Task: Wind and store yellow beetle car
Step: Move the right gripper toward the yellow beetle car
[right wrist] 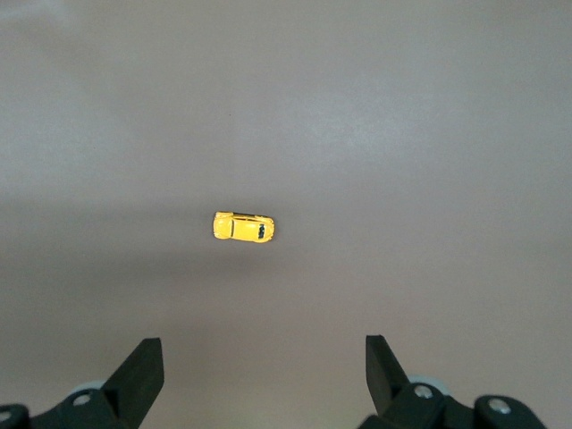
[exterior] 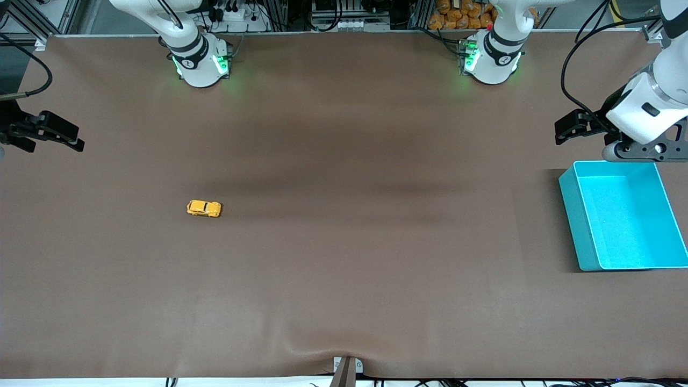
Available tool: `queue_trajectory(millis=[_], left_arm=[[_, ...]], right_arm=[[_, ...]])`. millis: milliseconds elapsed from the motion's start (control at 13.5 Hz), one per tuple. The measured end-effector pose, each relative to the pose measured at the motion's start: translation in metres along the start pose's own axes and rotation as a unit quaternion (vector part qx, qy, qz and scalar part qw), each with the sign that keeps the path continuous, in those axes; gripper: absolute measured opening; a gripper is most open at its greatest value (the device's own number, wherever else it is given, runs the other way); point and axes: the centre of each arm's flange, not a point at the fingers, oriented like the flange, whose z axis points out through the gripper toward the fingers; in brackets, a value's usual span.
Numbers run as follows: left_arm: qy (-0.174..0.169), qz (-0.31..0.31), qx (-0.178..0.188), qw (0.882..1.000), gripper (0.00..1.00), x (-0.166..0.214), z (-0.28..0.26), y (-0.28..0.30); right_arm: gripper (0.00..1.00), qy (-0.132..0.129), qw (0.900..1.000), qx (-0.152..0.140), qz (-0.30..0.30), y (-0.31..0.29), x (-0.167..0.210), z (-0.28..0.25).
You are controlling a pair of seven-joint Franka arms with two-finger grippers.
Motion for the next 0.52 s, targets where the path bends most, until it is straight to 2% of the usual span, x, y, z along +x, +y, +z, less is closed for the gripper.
queue_trajectory(millis=[520], left_arm=[[0.005, -0.002, -0.001, 1.0, 1.0, 0.001, -0.001, -0.002]], right_arm=[[1.0, -0.005, 1.0, 0.0, -0.015, -0.017, 0.0, 0.002]])
